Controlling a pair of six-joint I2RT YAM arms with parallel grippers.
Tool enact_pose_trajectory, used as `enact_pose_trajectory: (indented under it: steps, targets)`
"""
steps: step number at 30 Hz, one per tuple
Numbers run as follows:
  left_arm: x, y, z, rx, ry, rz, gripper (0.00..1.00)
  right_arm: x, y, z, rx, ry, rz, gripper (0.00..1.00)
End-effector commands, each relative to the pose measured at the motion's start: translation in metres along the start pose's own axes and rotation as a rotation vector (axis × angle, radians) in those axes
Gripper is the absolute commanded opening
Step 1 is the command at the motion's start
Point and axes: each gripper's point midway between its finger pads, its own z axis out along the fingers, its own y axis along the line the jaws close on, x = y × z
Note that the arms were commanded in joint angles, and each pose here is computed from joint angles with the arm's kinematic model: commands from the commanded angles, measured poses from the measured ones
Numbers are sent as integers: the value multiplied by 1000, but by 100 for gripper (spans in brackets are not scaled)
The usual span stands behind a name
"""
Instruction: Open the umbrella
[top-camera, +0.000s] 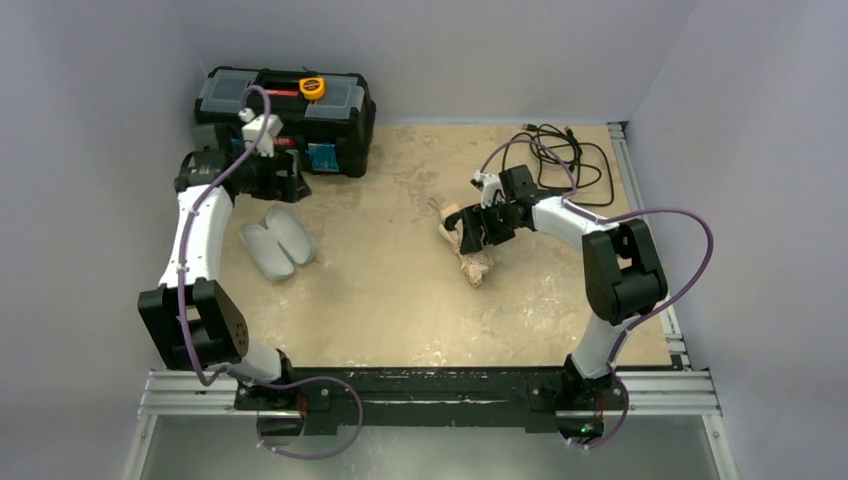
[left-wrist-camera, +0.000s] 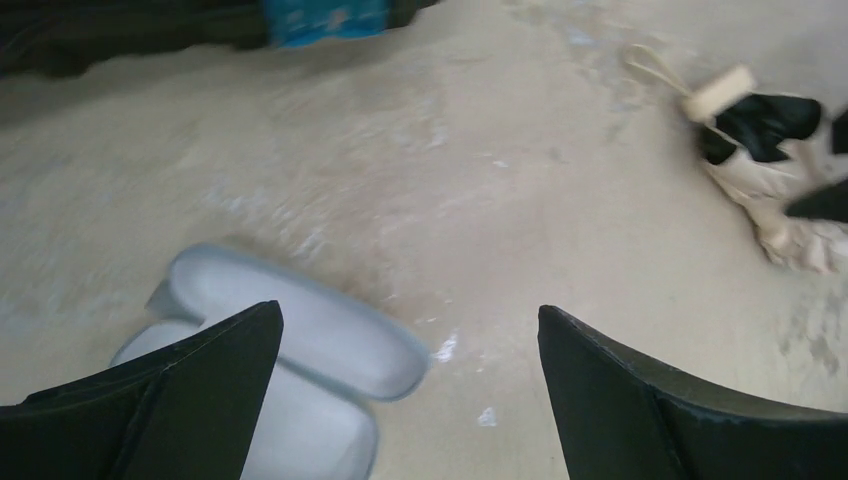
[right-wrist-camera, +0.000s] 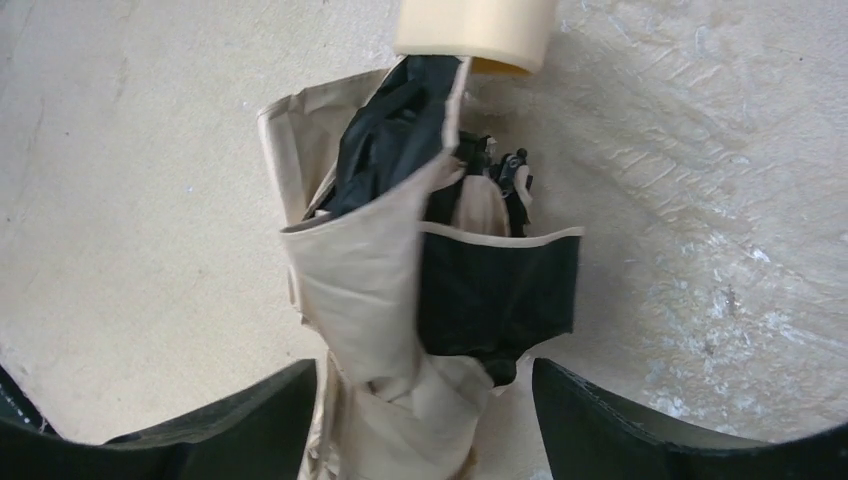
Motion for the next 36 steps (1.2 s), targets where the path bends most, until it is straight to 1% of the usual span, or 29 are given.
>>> enact_pose_trajectory:
  steps: [1, 3, 4, 5, 7, 9, 10, 12, 14, 17, 18, 20, 23, 24, 26, 28, 31, 33, 36]
  targets:
    - [-36, -85, -9, 241, -151, 251, 100, -13, 1, -9, 7, -42, -35, 83]
    - [-36, -113, -6, 305, -159, 334, 100, -25, 4, -25, -1, -77, -43, 89]
    - [-32, -127, -4, 339, -152, 379, 100, -37, 7, -39, 3, -115, -51, 96]
    - [-27, -151, 0, 394, -142, 439, 100, -50, 9, -53, 7, -158, -61, 98]
    - [-17, -182, 5, 469, -124, 537, 100, -78, 18, -77, 4, -236, -86, 99]
    - [-5, -214, 10, 548, -113, 655, 100, -96, 24, -95, -3, -270, -104, 99]
    - [0, -231, 11, 595, -116, 712, 100, -114, 29, -109, -3, -302, -131, 99]
    - [14, -265, 11, 715, -117, 817, 100, -132, 32, -127, -7, -312, -150, 99]
    - [30, -294, 12, 844, -135, 904, 100, -146, 26, -140, 25, -296, -109, 99]
    - [53, -330, 6, 1024, -252, 1085, 100, -148, 16, -143, 33, -223, -27, 99]
    - [60, -337, 3, 1064, -293, 1138, 100, -153, 14, -144, 40, -221, -9, 99]
    - [75, -343, 0, 1130, -316, 1165, 100, -162, 13, -145, 39, -210, -2, 99]
    - [92, -340, 1, 1160, -262, 1121, 100, -178, 12, -146, 41, -191, 19, 99]
    - [95, -338, 2, 1154, -256, 1126, 100, -184, 11, -147, 46, -188, 18, 99]
    - [99, -332, 15, 1082, -254, 1118, 100, -199, 12, -151, 41, -205, -10, 99]
    - [98, -329, 21, 1031, -245, 1100, 100, -205, 2, -155, 89, -206, -62, 99]
    - [96, -324, 29, 987, -238, 1163, 100, -205, -15, -162, 196, -208, -122, 99]
    - [97, -323, 33, 989, -215, 1217, 100, -212, -15, -177, 237, -242, -152, 99]
    - [103, -330, 39, 1012, -204, 1296, 100, -201, -7, -191, 226, -250, -176, 99]
